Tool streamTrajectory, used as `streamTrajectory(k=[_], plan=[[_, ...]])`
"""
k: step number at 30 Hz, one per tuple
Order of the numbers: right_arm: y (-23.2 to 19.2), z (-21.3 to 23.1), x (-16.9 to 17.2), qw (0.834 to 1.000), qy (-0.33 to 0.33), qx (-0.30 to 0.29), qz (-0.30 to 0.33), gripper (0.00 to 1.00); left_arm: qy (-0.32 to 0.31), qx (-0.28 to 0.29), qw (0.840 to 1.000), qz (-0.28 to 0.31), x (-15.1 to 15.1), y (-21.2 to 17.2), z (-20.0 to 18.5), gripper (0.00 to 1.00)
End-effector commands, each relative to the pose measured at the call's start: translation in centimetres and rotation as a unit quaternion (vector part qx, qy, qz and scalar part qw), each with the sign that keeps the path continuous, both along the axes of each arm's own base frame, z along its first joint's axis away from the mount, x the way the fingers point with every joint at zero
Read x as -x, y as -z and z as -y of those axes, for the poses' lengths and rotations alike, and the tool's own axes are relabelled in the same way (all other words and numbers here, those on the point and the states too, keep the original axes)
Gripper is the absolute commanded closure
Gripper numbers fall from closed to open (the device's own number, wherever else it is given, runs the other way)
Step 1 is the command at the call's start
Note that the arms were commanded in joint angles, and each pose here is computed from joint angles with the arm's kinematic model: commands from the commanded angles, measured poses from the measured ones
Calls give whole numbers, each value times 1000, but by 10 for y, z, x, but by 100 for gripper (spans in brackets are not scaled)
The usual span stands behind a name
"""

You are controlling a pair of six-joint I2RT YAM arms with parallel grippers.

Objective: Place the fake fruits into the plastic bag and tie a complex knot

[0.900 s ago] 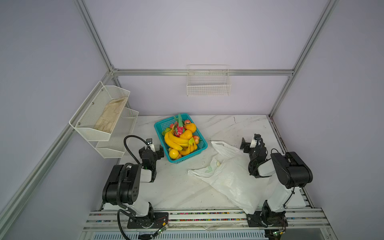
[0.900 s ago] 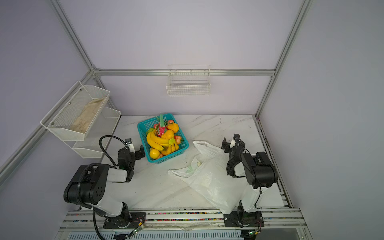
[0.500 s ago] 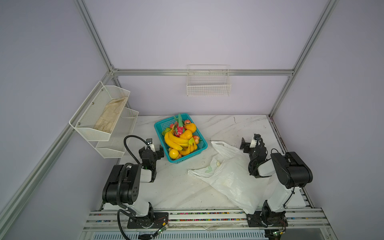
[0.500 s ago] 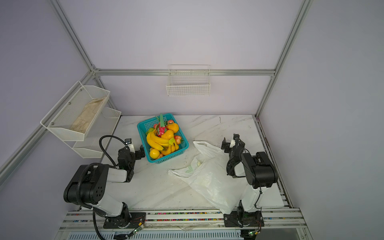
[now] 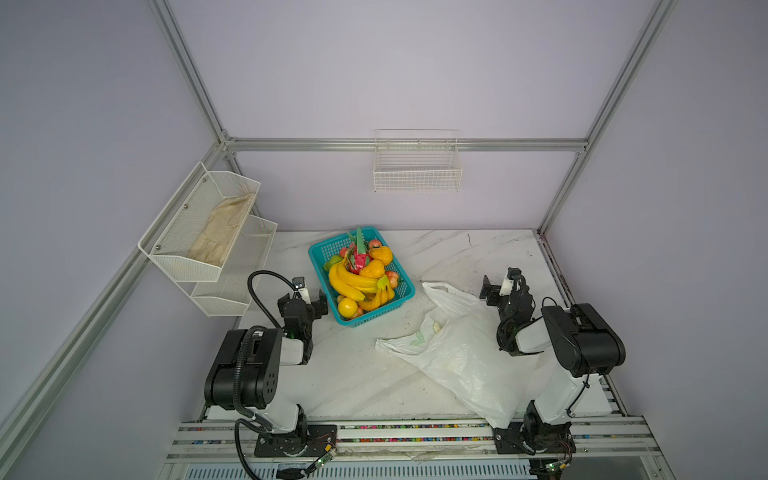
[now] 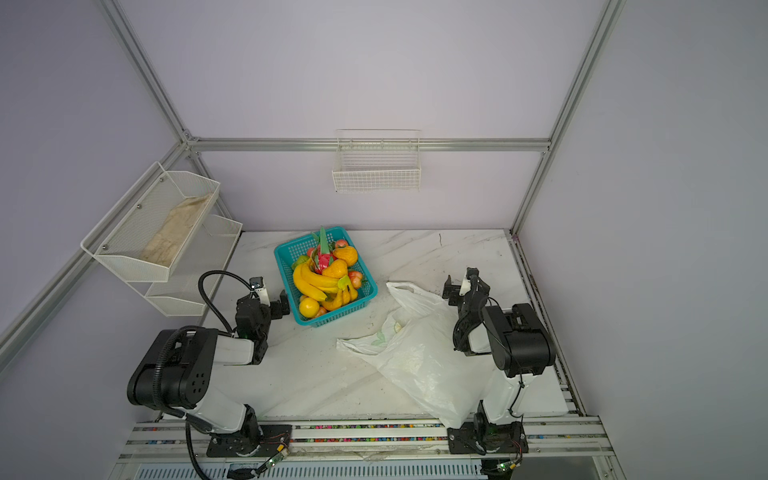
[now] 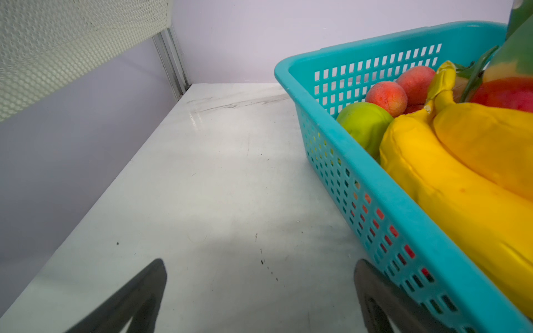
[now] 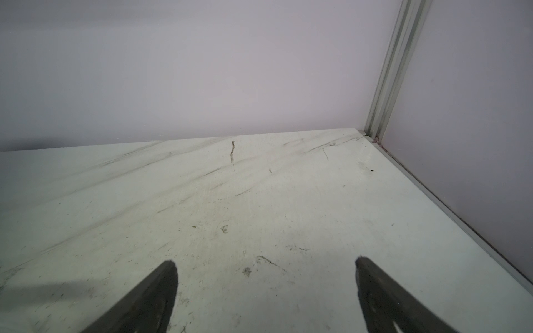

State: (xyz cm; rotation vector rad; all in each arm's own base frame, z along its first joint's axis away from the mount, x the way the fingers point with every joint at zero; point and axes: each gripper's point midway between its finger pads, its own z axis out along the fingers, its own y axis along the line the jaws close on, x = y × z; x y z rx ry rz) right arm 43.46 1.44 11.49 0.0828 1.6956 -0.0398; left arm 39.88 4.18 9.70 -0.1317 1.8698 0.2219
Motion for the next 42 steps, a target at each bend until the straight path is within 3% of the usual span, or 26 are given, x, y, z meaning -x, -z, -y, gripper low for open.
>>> streamTrajectory(k=[1, 17, 22, 24, 27, 29, 30, 34, 38, 42], plan=[[-20, -3, -3, 999, -7, 4, 33, 3, 5, 2, 999, 34, -1, -17, 3, 0], [-20, 1, -5, 999, 1, -7, 32, 3, 2, 4, 999, 34, -1, -17, 2, 0], [-65, 22, 2, 996, 66, -23, 48, 3, -75, 10, 996, 46, 13, -43, -22, 0], [-81, 35, 5, 988, 110, -101, 32, 2, -121, 27, 991, 58, 23, -66, -35, 0], [-113, 25, 15, 985, 85, -145, 30, 8, -198, 99, 974, 53, 46, -84, -50, 0], [-110, 7, 17, 984, 58, -169, -10, 13, -172, 154, 972, 34, 50, -93, -35, 0], [-103, -10, 18, 984, 43, -166, -42, 14, -130, 177, 975, 26, 47, -100, -20, 0], [-70, -101, 35, 982, -33, -104, -157, 15, 16, 281, 959, 17, 45, -124, 47, 0], [-31, -154, 50, 964, -85, -44, -248, 15, 82, 269, 960, -7, 60, -141, 97, 0], [2, -172, 46, 952, -94, 14, -292, 13, 118, 250, 961, -17, 70, -148, 126, 0]])
